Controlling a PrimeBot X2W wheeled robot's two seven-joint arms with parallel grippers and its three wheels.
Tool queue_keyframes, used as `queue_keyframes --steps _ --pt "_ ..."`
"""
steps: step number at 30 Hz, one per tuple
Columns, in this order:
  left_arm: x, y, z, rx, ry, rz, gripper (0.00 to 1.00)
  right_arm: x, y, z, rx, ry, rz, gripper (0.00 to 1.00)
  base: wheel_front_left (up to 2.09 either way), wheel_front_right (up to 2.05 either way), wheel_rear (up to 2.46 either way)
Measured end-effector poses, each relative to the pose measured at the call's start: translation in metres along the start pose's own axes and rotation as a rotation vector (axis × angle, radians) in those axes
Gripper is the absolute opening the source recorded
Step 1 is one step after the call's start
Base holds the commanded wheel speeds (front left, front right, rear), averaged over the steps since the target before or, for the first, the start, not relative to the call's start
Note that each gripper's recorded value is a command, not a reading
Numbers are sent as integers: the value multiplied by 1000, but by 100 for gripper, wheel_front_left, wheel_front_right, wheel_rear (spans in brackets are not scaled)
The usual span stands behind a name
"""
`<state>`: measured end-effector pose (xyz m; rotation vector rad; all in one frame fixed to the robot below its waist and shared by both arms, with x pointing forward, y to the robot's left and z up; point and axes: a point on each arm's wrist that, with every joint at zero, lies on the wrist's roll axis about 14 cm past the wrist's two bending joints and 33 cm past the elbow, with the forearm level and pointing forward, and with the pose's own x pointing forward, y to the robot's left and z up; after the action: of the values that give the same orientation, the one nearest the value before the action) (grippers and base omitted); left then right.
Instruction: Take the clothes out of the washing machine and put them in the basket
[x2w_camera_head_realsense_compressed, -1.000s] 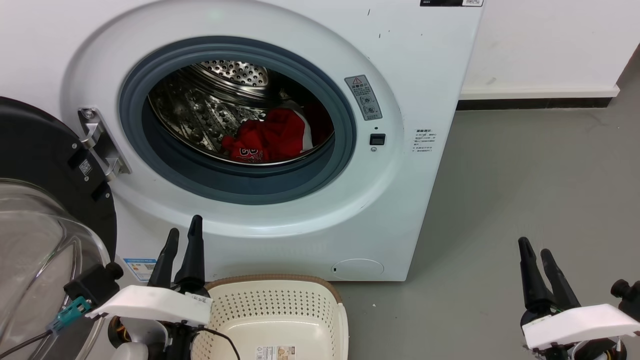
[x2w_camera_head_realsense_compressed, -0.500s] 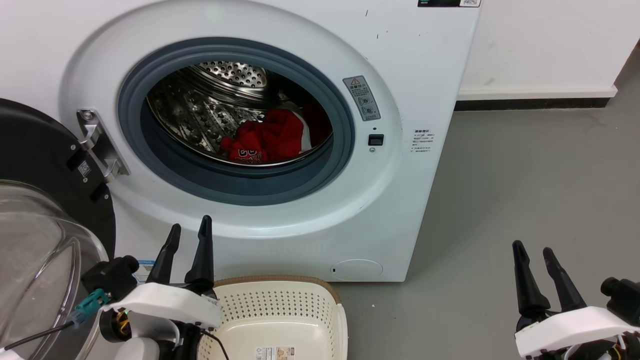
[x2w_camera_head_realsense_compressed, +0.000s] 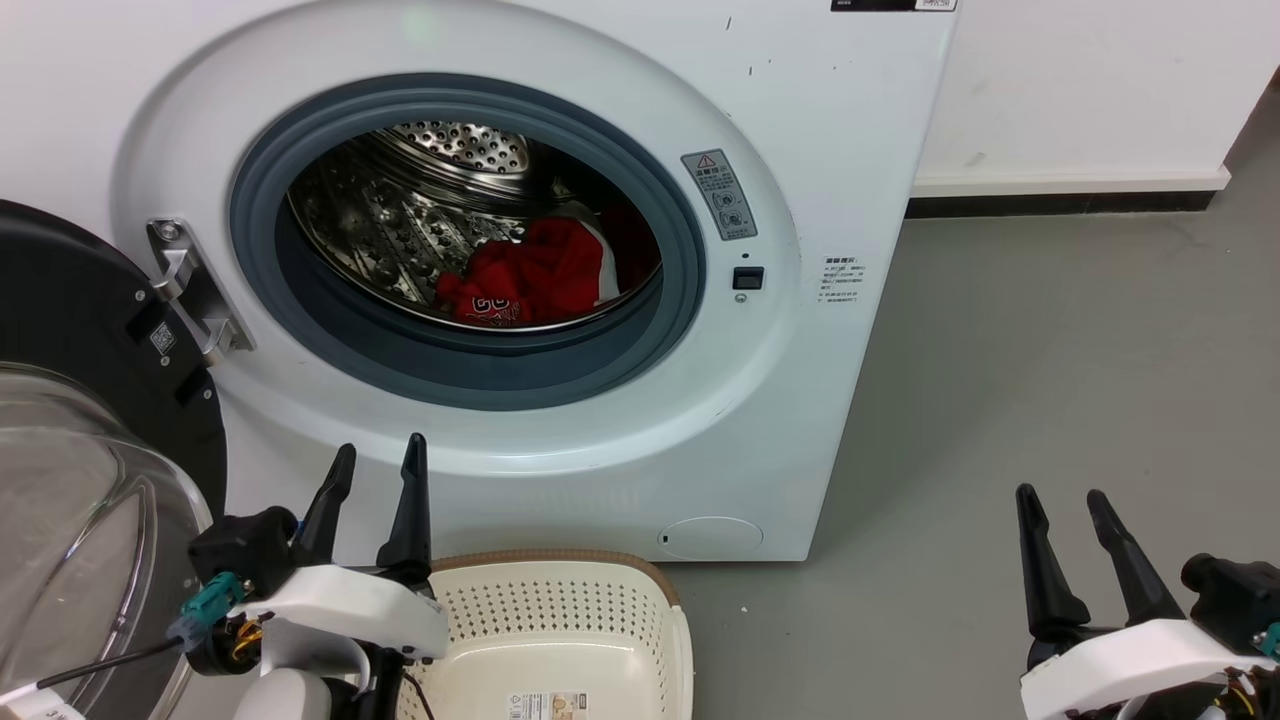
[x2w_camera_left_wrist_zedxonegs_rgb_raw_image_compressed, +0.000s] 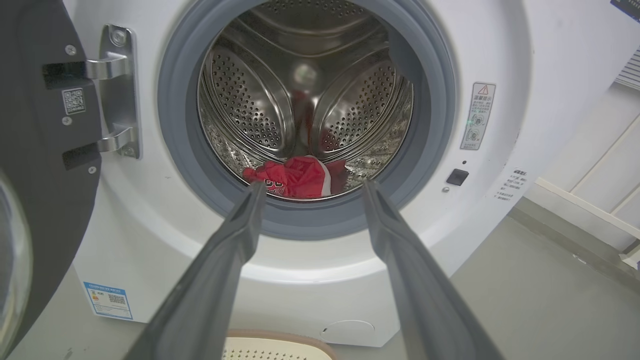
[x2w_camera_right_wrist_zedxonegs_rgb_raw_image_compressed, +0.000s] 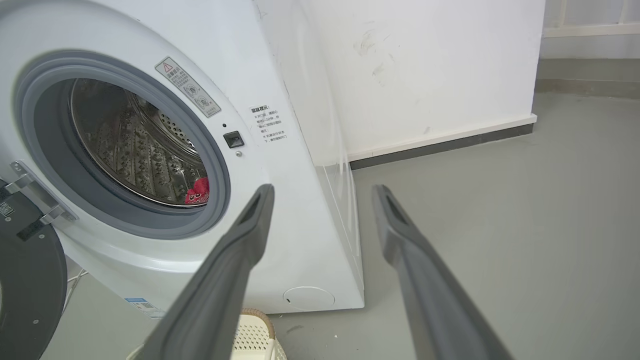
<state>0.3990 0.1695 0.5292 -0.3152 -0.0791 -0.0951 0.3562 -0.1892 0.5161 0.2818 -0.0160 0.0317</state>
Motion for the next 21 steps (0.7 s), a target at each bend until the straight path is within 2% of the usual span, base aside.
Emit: queue_keyframes --steps 21 --pt "3 -2 -3 189 -5 -24 100 -4 0 9 -191 -26 7 100 0 0 0"
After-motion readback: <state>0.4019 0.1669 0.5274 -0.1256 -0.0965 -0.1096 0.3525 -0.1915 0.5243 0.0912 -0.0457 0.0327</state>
